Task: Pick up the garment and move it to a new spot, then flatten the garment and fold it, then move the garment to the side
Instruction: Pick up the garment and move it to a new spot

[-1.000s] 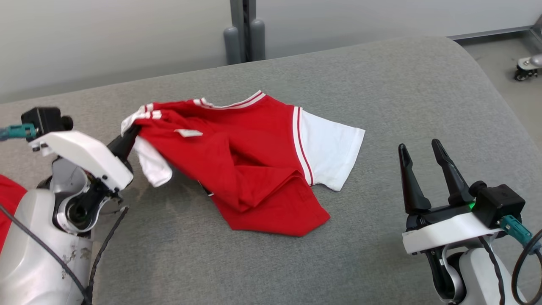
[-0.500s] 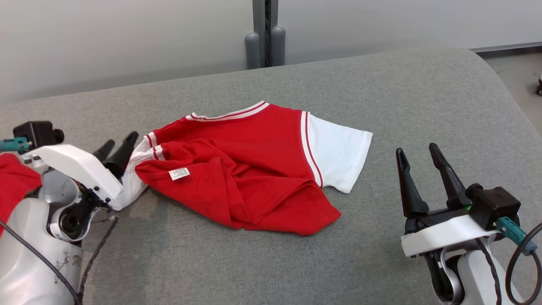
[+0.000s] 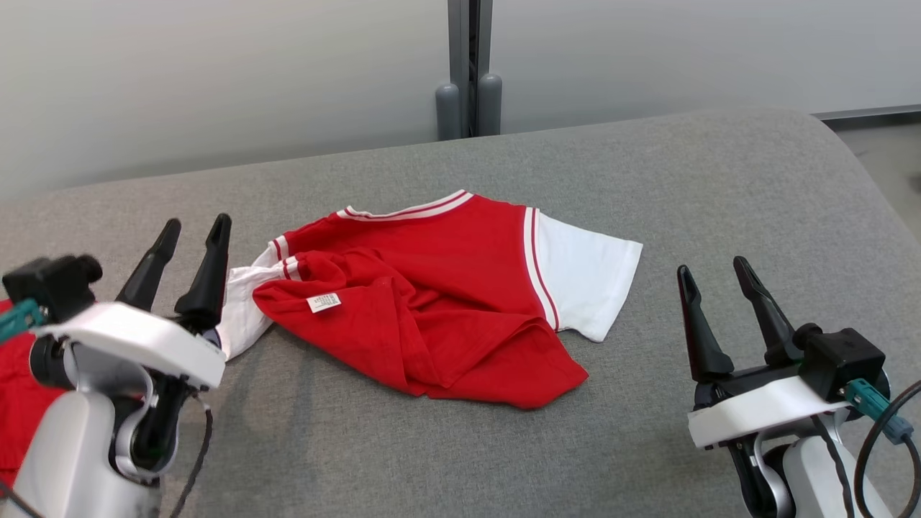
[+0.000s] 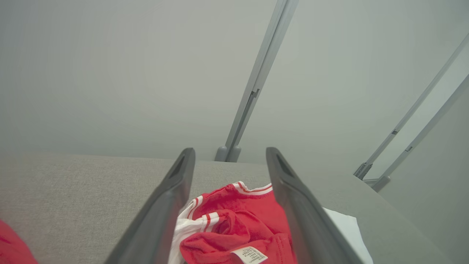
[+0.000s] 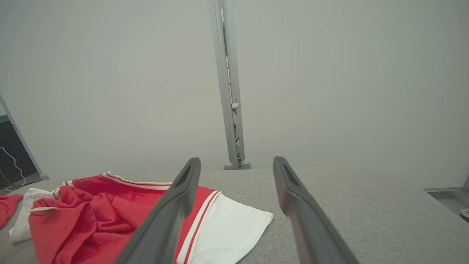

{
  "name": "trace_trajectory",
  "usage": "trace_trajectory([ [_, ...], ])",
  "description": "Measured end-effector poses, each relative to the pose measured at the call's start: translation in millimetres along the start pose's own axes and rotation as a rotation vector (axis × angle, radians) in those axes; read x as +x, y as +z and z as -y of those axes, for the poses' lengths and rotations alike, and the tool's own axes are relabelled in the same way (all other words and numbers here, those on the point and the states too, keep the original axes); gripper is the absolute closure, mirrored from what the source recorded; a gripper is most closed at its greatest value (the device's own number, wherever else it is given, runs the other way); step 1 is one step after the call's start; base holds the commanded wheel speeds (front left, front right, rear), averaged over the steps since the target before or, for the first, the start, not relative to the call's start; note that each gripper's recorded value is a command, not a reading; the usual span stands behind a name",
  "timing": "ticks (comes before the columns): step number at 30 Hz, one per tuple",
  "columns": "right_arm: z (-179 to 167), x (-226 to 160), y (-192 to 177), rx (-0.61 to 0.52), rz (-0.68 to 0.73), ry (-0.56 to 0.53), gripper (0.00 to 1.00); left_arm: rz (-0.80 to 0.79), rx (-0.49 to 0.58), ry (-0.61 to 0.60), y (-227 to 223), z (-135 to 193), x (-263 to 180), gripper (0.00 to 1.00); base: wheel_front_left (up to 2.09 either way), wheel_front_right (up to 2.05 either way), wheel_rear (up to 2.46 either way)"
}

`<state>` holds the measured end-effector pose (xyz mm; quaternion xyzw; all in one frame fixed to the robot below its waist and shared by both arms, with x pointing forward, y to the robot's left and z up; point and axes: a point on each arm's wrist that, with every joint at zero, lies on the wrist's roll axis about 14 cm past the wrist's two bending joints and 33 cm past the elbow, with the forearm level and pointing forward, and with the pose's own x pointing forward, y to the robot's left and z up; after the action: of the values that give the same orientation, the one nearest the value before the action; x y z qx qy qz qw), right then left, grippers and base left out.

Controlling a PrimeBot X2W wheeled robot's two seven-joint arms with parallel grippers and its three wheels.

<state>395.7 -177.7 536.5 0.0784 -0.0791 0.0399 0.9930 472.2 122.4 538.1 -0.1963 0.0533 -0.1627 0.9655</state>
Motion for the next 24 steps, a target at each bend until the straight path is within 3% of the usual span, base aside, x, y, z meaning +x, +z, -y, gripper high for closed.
trace_trajectory([
  [10,-1,-8,3,-0.005,0.004,0.009,0.00,0.216,0.062,0.108,3,-5,-51,0.00,0.00,0.00,0.00],
  [19,-1,-15,-6,0.008,-0.021,0.005,0.00,0.220,0.112,0.197,-19,-14,-77,0.00,0.00,0.00,0.00],
  [24,-2,-16,-12,0.012,-0.037,0.007,0.00,0.222,0.144,0.189,-21,-11,-80,0.00,0.00,0.00,0.00],
])
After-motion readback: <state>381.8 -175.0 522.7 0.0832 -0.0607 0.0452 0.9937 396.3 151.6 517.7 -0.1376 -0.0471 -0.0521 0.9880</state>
